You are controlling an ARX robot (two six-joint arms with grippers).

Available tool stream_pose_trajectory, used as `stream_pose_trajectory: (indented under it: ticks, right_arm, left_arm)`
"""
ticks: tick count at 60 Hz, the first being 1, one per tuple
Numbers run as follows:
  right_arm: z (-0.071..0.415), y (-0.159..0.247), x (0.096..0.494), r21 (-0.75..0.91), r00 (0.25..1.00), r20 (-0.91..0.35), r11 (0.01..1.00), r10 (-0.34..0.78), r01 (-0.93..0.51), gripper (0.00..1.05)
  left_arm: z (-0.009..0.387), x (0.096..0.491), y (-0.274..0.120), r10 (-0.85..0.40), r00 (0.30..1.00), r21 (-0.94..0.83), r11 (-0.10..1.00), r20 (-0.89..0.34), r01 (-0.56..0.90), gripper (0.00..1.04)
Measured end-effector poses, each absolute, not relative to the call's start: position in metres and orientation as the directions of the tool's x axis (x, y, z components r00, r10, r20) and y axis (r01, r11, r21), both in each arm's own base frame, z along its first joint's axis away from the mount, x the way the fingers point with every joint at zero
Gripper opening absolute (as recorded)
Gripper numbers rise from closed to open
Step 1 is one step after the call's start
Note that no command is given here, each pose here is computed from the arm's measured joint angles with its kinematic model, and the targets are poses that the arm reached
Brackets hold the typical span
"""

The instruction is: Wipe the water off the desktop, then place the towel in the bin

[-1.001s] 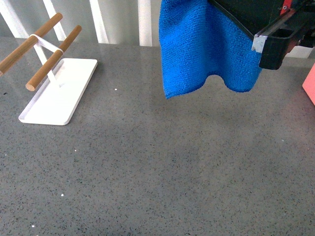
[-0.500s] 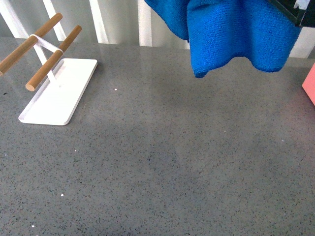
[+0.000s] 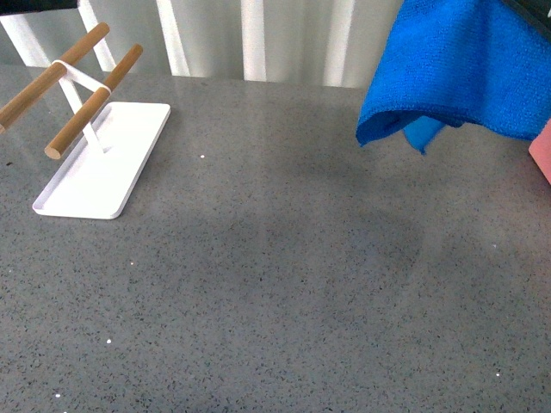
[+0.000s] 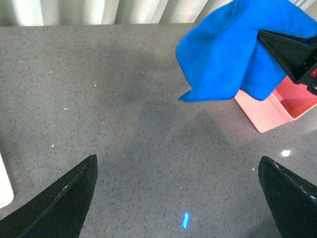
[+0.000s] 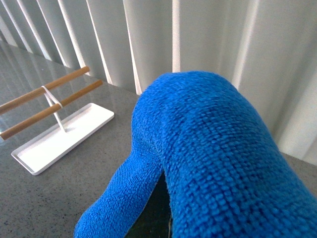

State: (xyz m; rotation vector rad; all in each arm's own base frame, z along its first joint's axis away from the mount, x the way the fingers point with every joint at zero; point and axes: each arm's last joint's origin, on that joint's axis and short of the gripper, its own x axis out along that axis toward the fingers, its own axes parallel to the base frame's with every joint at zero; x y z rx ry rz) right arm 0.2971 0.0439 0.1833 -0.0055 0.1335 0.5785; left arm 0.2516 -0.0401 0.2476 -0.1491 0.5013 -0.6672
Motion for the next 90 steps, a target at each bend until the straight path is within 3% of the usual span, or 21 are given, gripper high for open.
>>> stream_pose_trajectory:
  ticks: [15,20,25,32,47,90]
  right_arm:
    - [0.179,0.039,0.298,0.039,0.830,-0.145,0.841,0.539,-0.539,0.03]
    - [0.176,0.038,0.299,0.038,0.832,-0.158,0.846,0.531,-0.533,0.03]
    - [0.175,0.037,0.299,0.036,0.834,-0.166,0.848,0.526,-0.528,0.03]
    - [0.175,0.038,0.299,0.031,0.831,-0.167,0.845,0.530,-0.533,0.03]
    - [0.174,0.037,0.299,0.036,0.829,-0.176,0.846,0.530,-0.533,0.03]
    - [0.176,0.035,0.277,0.077,0.841,-0.255,0.877,0.478,-0.475,0.03]
  left_arm:
    - [0.229,0.207,0.038,-0.493,0.753,-0.299,0.868,-0.435,0.396,0.98]
    - [0.213,0.202,0.043,-0.184,0.932,-0.087,0.982,-0.313,0.165,0.83]
    - [0.205,0.190,0.038,-0.025,0.991,-0.002,1.000,-0.131,0.025,0.69]
    - [0.207,0.177,0.029,0.008,1.000,0.015,1.000,-0.002,-0.008,0.49]
    - [0.188,0.156,0.016,0.005,1.000,0.000,1.000,-0.009,-0.005,0.03]
    - [0.174,0.119,0.000,0.002,1.000,-0.002,1.000,0.025,-0.001,0.03]
